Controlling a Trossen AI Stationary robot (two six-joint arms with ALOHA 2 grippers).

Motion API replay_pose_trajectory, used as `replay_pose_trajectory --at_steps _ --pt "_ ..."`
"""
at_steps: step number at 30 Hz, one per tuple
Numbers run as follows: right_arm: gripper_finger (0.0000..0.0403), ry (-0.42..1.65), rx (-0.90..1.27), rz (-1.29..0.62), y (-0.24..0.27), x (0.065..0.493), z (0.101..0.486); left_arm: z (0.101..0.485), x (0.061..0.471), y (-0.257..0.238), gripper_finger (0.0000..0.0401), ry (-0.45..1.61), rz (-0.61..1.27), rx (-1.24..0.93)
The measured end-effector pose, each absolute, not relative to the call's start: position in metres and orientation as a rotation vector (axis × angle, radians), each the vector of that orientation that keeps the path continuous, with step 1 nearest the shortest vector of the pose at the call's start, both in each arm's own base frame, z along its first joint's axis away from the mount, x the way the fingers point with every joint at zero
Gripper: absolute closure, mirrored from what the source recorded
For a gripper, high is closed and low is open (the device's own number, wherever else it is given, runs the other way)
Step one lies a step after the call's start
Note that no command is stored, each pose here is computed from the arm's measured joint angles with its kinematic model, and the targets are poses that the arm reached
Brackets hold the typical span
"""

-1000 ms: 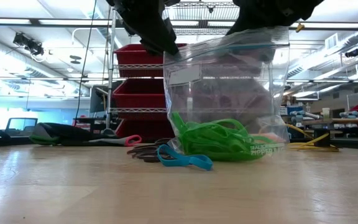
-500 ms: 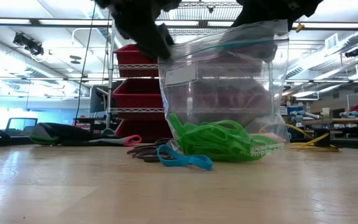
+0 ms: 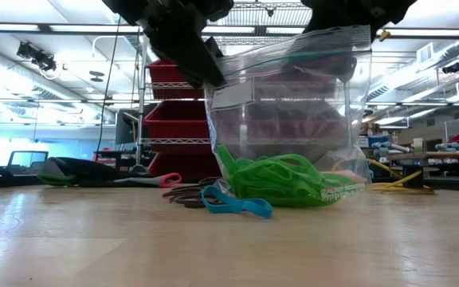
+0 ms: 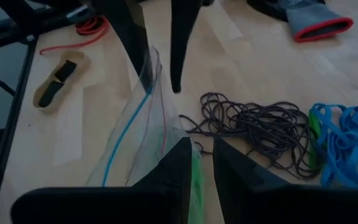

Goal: Sort rubber bands
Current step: Close the transparent zip bag

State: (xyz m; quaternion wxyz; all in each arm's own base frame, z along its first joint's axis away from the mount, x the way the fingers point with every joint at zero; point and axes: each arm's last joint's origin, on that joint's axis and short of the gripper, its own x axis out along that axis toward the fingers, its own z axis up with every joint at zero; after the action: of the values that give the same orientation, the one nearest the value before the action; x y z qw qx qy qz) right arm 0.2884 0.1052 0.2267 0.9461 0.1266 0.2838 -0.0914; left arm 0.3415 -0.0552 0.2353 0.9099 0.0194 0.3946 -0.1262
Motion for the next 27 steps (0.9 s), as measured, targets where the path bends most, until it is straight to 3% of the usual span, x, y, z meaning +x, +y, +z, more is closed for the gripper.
replay_pose_trajectory --at_steps 7,13,27 --pt "0.0346 0.638 0.261 -0.2 0.108 0.281 0.224 0.234 0.34 -0.055 0.0321 0.825 -0.273 0.064" --pt "0.0344 0.612 0.265 -0.179 0.112 0.272 0.235 0.234 0.339 -0.055 0.0391 0.835 -0.283 0.084" --pt "0.0343 0.672 0.309 -0.157 0.139 0.211 0.258 0.233 0.339 -0.055 0.0398 0.845 -0.28 0.077"
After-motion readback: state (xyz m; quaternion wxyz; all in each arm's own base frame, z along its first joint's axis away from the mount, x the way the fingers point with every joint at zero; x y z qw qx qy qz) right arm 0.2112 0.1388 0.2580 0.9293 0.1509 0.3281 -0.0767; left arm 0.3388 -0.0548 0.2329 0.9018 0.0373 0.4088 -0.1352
